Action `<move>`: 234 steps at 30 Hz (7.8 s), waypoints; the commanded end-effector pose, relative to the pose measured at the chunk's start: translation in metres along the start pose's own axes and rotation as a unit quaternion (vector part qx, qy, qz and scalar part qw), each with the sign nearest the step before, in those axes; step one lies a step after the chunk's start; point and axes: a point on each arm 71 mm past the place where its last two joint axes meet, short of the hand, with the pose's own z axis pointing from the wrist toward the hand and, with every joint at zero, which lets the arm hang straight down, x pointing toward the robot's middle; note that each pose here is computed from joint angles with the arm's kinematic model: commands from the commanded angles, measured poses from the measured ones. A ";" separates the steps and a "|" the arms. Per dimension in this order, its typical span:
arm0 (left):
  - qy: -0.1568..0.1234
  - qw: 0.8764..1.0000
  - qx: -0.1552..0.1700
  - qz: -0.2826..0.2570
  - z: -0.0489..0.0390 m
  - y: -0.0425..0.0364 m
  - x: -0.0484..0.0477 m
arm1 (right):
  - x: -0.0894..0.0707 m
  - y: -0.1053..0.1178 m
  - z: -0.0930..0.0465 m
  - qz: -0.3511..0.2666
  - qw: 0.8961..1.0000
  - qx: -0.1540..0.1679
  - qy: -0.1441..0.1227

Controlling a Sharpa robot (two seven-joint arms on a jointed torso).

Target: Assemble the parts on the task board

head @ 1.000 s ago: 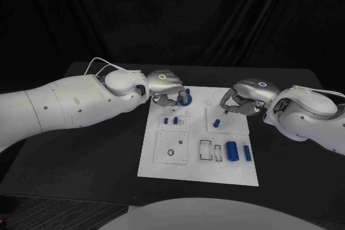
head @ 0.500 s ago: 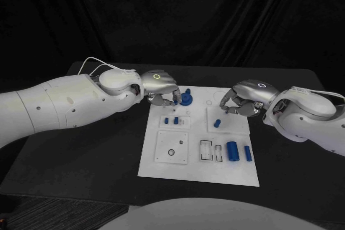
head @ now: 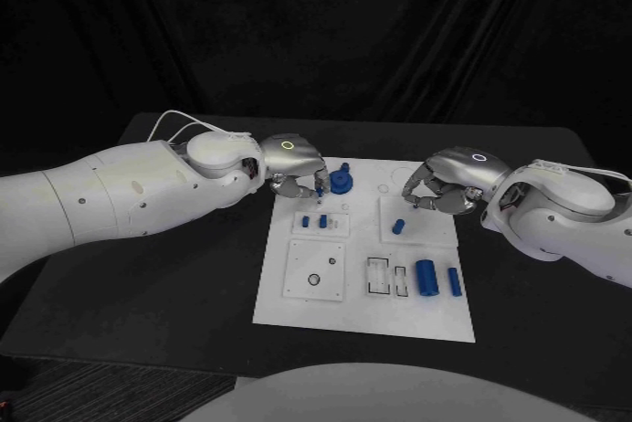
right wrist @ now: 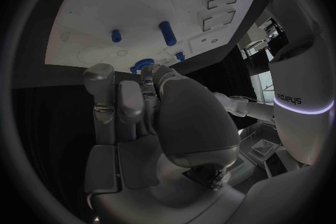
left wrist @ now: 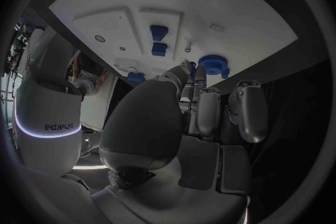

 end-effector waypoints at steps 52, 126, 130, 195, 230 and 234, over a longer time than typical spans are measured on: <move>0.048 0.999 -0.002 -0.020 0.0092 -0.0039 0.0185 | 0.004 -0.001 0.001 0.001 1.000 0.008 0.009; -0.271 0.663 0.016 -0.698 -0.0948 0.0355 0.0045 | -0.045 -0.009 0.003 -0.114 0.993 0.034 0.021; -0.272 0.631 0.034 -0.725 -0.0927 0.0225 0.0109 | -0.032 -0.014 0.003 -0.120 0.991 0.039 0.050; -0.229 0.597 0.041 -0.768 -0.0864 0.0055 0.0334 | 0.050 -0.040 0.011 -0.089 0.993 0.017 0.076; -0.214 0.595 0.040 -0.774 -0.0844 0.0040 0.0357 | 0.059 -0.040 0.009 -0.072 0.997 0.009 0.034; -0.213 0.595 0.038 -0.774 -0.0848 0.0045 0.0363 | 0.054 -0.039 0.006 -0.070 0.997 0.011 0.019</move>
